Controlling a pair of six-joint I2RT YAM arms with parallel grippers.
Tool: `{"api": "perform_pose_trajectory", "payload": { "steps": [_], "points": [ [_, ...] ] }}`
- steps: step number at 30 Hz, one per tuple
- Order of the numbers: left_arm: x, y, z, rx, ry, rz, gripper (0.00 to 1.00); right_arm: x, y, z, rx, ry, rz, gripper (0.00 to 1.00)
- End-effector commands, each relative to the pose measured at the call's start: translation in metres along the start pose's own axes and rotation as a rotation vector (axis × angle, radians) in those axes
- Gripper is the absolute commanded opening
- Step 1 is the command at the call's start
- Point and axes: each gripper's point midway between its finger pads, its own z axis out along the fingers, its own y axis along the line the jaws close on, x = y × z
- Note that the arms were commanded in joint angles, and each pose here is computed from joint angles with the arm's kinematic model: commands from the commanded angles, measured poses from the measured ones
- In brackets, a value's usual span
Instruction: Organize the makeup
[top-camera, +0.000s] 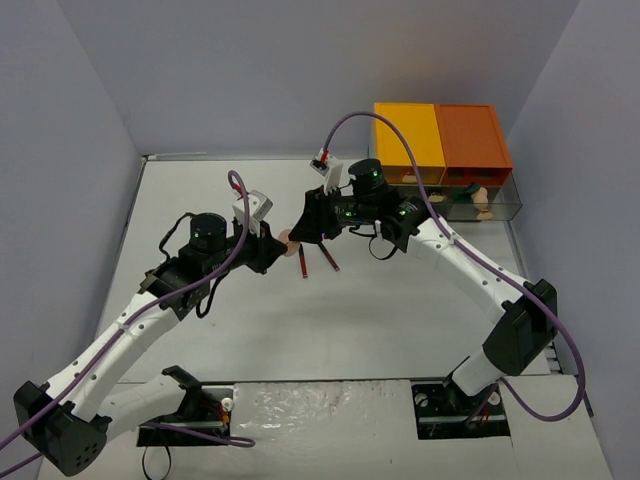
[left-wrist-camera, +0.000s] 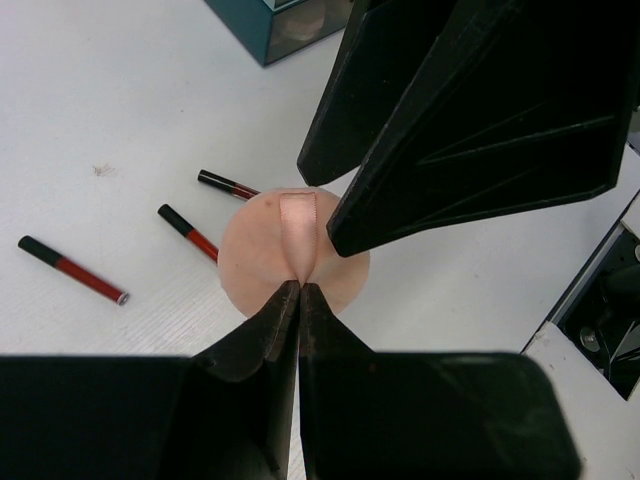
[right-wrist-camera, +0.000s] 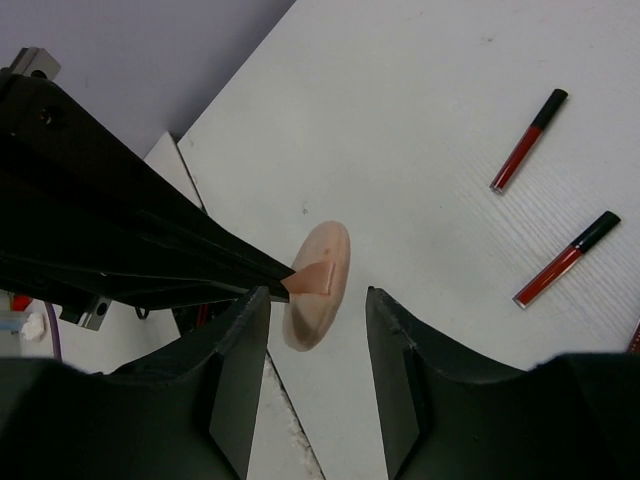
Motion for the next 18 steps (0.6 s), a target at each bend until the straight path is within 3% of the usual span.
{"api": "perform_pose_trajectory", "payload": {
  "steps": [1,10,12,16,18],
  "points": [
    [-0.050,-0.016,-0.005,0.053,-0.141,0.058,0.00,-0.014,0.021,0.002,-0.080,-0.049,-0.030,0.40],
    [-0.054,-0.019,-0.003,0.073,-0.152,0.057,0.00,-0.003,0.013,0.006,-0.057,-0.034,-0.008,0.34],
    [-0.054,-0.020,-0.003,0.076,-0.155,0.055,0.00,-0.003,0.012,0.006,-0.054,-0.033,-0.010,0.27],
    [-0.053,-0.020,-0.002,0.074,-0.149,0.049,0.00,-0.008,0.008,0.004,-0.025,-0.054,-0.027,0.02],
    [-0.050,-0.015,0.000,0.053,-0.142,0.044,0.09,-0.015,0.008,-0.001,-0.014,-0.076,-0.042,0.00]
  ]
}}
